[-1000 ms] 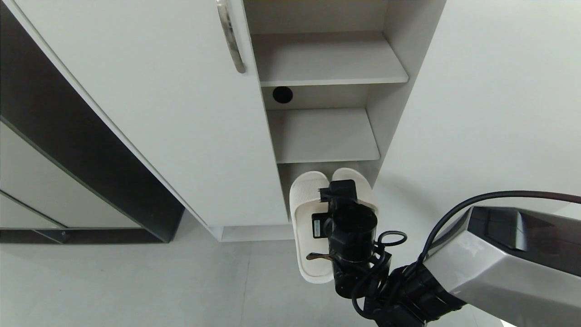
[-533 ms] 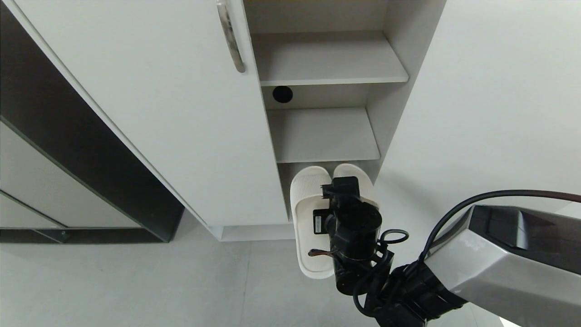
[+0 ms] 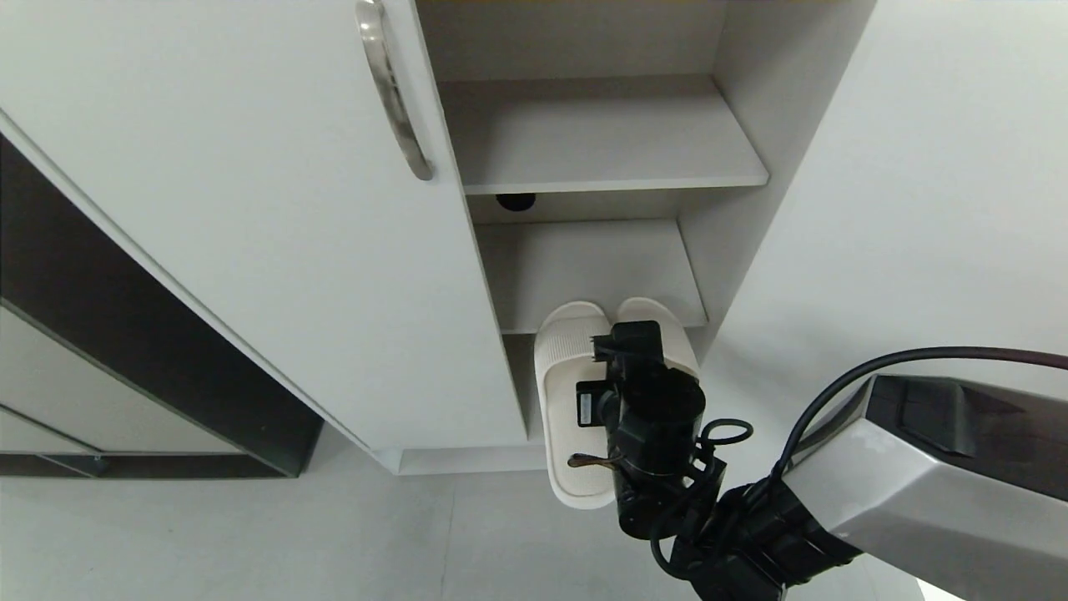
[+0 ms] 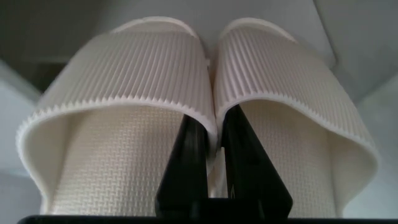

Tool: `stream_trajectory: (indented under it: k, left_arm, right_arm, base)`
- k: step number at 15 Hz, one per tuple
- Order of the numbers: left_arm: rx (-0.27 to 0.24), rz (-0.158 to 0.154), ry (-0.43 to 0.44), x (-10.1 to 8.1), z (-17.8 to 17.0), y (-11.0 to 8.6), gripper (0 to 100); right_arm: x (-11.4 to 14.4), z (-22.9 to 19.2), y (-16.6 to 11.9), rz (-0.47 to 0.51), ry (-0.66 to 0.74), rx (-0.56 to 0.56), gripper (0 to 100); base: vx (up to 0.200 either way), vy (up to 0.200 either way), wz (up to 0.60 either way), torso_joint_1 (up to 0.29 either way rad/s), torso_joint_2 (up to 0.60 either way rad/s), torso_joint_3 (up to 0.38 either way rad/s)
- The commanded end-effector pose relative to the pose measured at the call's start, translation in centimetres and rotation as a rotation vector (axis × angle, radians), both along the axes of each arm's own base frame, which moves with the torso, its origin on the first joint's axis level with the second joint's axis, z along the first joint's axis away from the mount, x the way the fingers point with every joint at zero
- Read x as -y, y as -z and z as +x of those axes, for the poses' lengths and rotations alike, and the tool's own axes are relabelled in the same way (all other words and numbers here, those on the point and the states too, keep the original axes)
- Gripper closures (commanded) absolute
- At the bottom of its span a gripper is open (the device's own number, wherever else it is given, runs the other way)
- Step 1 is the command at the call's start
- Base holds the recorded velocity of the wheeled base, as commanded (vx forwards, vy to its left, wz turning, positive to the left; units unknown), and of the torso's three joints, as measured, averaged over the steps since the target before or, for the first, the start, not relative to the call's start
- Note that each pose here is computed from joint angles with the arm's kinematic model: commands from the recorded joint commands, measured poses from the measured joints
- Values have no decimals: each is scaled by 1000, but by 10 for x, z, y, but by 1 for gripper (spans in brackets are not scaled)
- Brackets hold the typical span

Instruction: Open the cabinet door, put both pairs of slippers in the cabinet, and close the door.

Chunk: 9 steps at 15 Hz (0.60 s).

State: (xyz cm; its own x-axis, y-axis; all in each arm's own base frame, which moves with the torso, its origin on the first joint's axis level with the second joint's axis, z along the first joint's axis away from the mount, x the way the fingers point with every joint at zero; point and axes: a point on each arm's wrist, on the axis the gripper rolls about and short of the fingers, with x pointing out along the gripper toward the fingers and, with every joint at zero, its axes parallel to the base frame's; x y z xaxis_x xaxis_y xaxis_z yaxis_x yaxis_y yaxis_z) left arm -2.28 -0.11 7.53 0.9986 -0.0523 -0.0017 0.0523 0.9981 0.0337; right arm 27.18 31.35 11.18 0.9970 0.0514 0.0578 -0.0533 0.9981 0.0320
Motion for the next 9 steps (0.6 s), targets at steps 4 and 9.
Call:
stream_trajectory:
  k: [4,9]
  left_arm:
    - [-1,0,0,0,0,0,100]
    - [-1,0,0,0,0,0,100]
  right_arm:
    - [1,-1,-1,-3,-3,4,100]
    - [8,6,7,-27,-83,-8,100]
  base:
    - [150,0,0,2,2,-1]
    - [0,0,0,0,0,0]
